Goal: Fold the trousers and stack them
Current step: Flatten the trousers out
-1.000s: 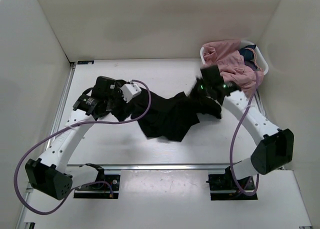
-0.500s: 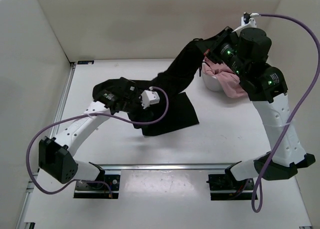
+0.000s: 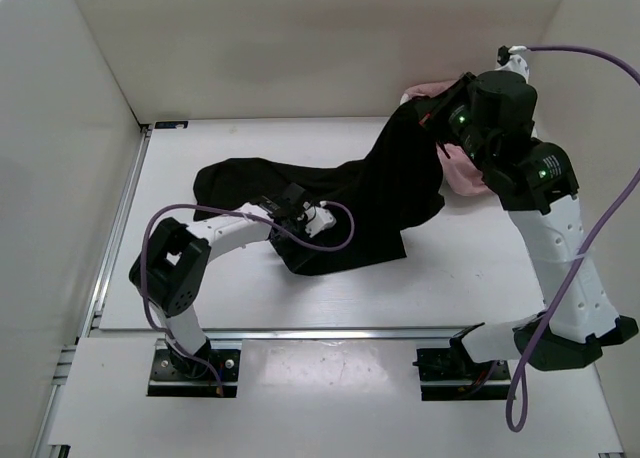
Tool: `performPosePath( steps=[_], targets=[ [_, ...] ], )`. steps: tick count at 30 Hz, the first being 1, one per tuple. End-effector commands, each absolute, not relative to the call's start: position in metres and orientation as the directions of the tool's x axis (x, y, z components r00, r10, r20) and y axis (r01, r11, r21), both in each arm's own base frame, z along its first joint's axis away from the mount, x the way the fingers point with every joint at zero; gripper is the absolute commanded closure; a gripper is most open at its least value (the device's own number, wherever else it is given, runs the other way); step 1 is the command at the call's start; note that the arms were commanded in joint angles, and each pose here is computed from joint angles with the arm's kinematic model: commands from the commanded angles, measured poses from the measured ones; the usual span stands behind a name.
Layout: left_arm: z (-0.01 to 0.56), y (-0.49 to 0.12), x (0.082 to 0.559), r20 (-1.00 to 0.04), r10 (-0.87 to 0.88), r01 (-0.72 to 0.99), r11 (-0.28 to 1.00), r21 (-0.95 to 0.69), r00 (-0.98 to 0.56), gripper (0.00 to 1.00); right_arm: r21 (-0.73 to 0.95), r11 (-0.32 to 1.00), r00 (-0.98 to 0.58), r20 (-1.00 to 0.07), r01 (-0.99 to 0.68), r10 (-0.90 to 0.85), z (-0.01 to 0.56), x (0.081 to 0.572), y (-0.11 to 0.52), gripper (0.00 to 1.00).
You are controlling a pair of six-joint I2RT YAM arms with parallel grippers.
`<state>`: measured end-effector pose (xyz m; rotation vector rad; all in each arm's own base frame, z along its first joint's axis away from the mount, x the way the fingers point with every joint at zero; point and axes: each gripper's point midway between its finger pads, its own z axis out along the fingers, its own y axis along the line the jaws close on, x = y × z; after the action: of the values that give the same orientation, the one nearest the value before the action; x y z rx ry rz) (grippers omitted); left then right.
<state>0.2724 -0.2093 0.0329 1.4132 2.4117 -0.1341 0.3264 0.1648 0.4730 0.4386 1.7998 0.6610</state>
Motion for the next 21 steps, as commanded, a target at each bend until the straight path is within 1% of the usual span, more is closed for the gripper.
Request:
performPosePath(
  steps=[1, 2, 4, 5, 6, 7, 10, 11, 12, 13, 14, 15, 17, 18, 19, 21],
  targets=[
    [0.058, -0.213, 0.318, -0.466, 0.695, 0.737, 0.665, 0.125, -0.548, 0.0, 0.626, 0.779, -0.221, -0.764, -0.026, 0.606, 0.494, 0.316, 0.143, 1.0],
    [0.058, -0.222, 0.313, -0.479, 0.685, 0.753, 0.655, 0.073, -0.549, 0.0, 0.622, 0.782, -0.228, -0.765, -0.021, 0.602, 0.49, 0.317, 0.144, 1.0],
    [0.051, -0.231, 0.308, -0.477, 0.684, 0.772, 0.635, 0.019, -0.551, 0.0, 0.613, 0.79, -0.228, -0.769, 0.003, 0.597, 0.484, 0.318, 0.141, 1.0],
    [0.055, -0.237, 0.308, -0.492, 0.679, 0.782, 0.624, -0.005, -0.545, 0.0, 0.613, 0.79, -0.227, -0.769, 0.003, 0.597, 0.484, 0.316, 0.139, 1.0],
    [0.047, -0.248, 0.297, -0.486, 0.684, 0.804, 0.591, -0.067, -0.544, 0.0, 0.611, 0.792, -0.219, -0.771, 0.012, 0.598, 0.484, 0.317, 0.137, 1.0],
    [0.048, -0.253, 0.293, -0.493, 0.681, 0.811, 0.576, -0.096, -0.542, 0.0, 0.61, 0.792, -0.22, -0.771, 0.013, 0.598, 0.483, 0.315, 0.136, 1.0],
    [0.033, -0.263, 0.283, -0.469, 0.697, 0.828, 0.537, -0.161, -0.543, 0.0, 0.598, 0.801, -0.219, -0.779, 0.025, 0.588, 0.479, 0.317, 0.134, 1.0],
    [0.029, -0.264, 0.28, -0.46, 0.699, 0.828, 0.531, -0.179, -0.548, 0.07, 0.596, 0.802, -0.212, -0.78, 0.032, 0.588, 0.479, 0.317, 0.133, 1.0],
    [0.023, -0.263, 0.282, -0.452, 0.685, 0.816, 0.533, -0.222, -0.571, 0.28, 0.592, 0.805, -0.218, -0.781, 0.037, 0.585, 0.477, 0.316, 0.132, 1.0],
    [0.021, -0.261, 0.284, -0.445, 0.68, 0.808, 0.538, -0.238, -0.583, 0.69, 0.591, 0.806, -0.212, -0.783, 0.044, 0.585, 0.477, 0.317, 0.131, 1.0],
    [0.018, -0.256, 0.285, -0.428, 0.685, 0.805, 0.542, -0.24, -0.589, 0.86, 0.577, 0.815, -0.211, -0.791, 0.056, 0.574, 0.473, 0.318, 0.129, 1.0],
    [0.02, -0.25, 0.291, -0.422, 0.686, 0.801, 0.556, -0.223, -0.593, 0.86, 0.575, 0.815, -0.206, -0.792, 0.063, 0.575, 0.473, 0.315, 0.125, 1.0],
    [0.03, -0.224, 0.318, -0.421, 0.667, 0.774, 0.612, -0.161, -0.615, 0.86, 0.554, 0.828, -0.204, -0.803, 0.086, 0.559, 0.468, 0.316, 0.121, 1.0],
    [0.036, -0.199, 0.33, -0.393, 0.681, 0.761, 0.645, -0.077, -0.617, 0.86, 0.534, 0.838, -0.186, -0.818, 0.108, 0.545, 0.468, 0.318, 0.113, 1.0],
    [0.064, -0.168, 0.359, -0.442, 0.634, 0.71, 0.704, -0.007, -0.634, 0.86, 0.519, 0.846, -0.187, -0.825, 0.12, 0.533, 0.463, 0.319, 0.111, 1.0],
    [0.102, -0.118, 0.388, -0.486, 0.598, 0.638, 0.763, 0.101, -0.638, 0.86, 0.495, 0.857, -0.205, -0.833, 0.142, 0.514, 0.454, 0.324, 0.109, 1.0]
  ],
)
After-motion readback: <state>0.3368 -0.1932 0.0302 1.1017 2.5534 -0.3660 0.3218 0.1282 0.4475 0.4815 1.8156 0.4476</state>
